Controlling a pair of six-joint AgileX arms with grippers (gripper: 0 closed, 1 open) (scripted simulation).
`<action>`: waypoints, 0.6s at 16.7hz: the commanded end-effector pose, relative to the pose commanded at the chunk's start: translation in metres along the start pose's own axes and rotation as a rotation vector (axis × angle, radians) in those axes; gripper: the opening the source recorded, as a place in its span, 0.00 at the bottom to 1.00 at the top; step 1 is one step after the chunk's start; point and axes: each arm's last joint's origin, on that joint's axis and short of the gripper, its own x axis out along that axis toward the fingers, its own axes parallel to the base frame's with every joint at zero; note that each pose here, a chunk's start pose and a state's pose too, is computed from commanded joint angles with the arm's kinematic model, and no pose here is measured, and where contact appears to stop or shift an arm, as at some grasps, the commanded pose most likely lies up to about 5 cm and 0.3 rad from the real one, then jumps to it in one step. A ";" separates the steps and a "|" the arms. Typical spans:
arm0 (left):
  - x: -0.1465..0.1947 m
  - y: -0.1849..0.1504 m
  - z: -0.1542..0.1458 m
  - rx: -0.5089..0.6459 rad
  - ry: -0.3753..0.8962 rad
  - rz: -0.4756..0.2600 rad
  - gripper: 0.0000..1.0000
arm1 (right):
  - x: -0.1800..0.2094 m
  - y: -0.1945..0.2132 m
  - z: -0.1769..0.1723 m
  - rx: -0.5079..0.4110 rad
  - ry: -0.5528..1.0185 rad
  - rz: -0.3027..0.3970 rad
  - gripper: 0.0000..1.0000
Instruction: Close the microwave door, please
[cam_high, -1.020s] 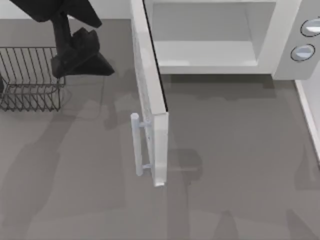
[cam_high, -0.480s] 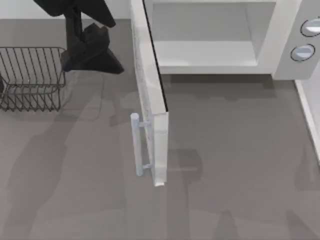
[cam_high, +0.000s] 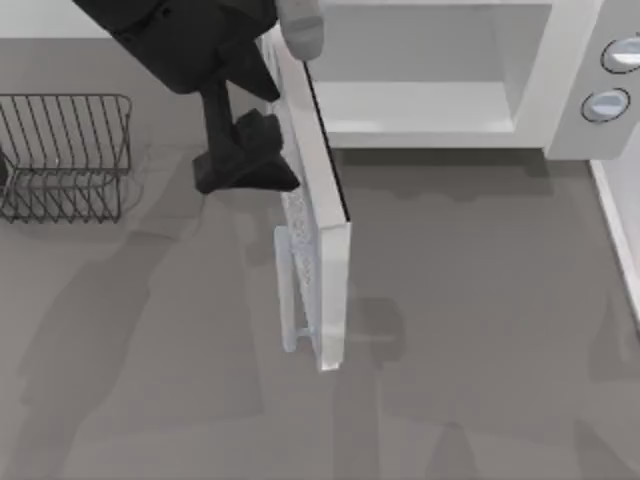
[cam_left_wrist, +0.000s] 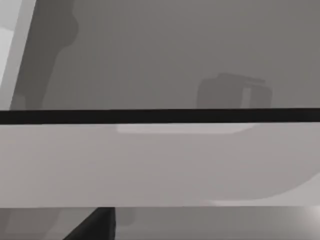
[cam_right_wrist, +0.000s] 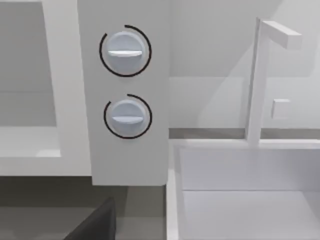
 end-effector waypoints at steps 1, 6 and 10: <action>0.009 -0.001 0.000 -0.001 0.002 -0.002 1.00 | 0.000 0.000 0.000 0.000 0.000 0.000 1.00; 0.018 -0.003 -0.001 -0.003 0.003 -0.004 1.00 | 0.000 0.000 0.000 0.000 0.000 0.000 1.00; 0.018 -0.003 -0.001 -0.003 0.003 -0.004 0.77 | 0.000 0.000 0.000 0.000 0.000 0.000 1.00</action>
